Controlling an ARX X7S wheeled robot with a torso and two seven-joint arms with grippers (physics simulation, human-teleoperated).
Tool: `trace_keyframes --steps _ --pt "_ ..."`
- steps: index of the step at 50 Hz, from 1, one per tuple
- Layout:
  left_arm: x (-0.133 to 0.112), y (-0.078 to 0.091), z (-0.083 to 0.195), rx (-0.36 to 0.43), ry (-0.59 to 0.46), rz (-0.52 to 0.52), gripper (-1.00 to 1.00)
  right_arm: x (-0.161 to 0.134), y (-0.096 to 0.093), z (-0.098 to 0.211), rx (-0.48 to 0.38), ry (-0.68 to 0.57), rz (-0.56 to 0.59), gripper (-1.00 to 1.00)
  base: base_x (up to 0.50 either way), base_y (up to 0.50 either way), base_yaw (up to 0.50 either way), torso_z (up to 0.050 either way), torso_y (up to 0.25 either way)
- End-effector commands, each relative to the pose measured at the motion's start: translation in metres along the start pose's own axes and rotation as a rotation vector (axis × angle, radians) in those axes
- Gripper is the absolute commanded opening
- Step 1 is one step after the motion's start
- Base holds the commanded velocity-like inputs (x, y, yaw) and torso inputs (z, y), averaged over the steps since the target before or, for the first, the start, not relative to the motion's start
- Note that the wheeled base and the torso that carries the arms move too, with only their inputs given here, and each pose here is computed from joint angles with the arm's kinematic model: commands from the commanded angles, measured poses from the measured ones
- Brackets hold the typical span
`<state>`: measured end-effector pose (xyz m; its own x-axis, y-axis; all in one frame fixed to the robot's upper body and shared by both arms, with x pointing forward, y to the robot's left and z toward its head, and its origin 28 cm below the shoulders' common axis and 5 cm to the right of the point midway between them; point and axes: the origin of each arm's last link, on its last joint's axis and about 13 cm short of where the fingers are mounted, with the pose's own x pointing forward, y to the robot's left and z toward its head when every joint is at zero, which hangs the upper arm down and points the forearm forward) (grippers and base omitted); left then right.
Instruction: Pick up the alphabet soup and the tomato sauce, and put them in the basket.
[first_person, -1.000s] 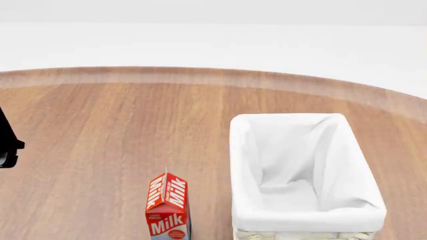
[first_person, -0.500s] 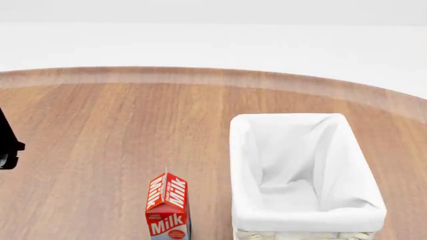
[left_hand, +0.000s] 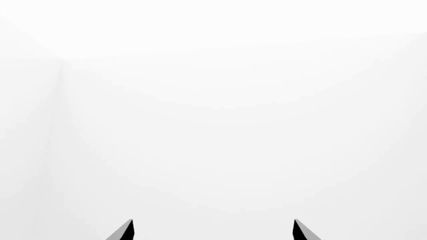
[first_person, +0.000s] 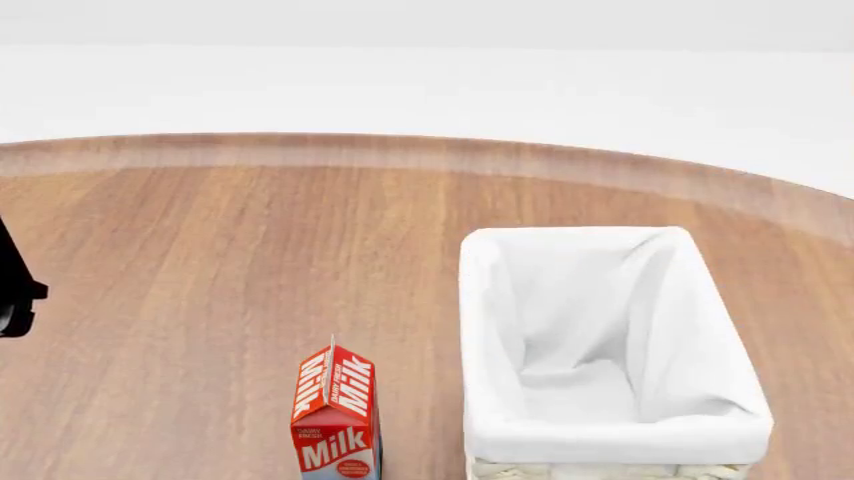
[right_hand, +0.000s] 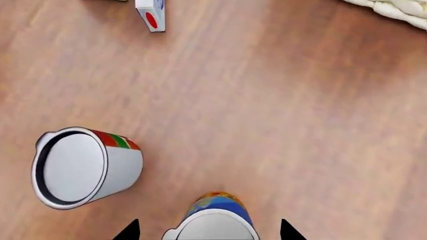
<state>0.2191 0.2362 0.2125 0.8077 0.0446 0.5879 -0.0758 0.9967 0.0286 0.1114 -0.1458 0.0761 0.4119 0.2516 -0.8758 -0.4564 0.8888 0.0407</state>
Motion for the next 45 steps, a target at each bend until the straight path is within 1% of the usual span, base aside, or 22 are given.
trace_keyframes --steps 1,20,45 --pt "0.0 0.0 0.0 0.0 -0.001 0.0 1.0 0.007 0.0 -0.008 0.018 0.016 0.012 1.0 0.0 0.0 0.0 0.0 0.0" --pt "-0.001 -0.001 -0.001 -0.001 0.002 -0.002 1.0 0.018 0.002 -0.019 0.035 0.03 0.033 1.0 0.0 0.0 0.0 0.0 0.0" --pt "0.0 -0.001 -0.002 -0.001 0.002 -0.005 1.0 0.024 0.003 -0.029 0.046 0.04 0.054 1.0 0.0 0.0 0.0 0.0 0.0"
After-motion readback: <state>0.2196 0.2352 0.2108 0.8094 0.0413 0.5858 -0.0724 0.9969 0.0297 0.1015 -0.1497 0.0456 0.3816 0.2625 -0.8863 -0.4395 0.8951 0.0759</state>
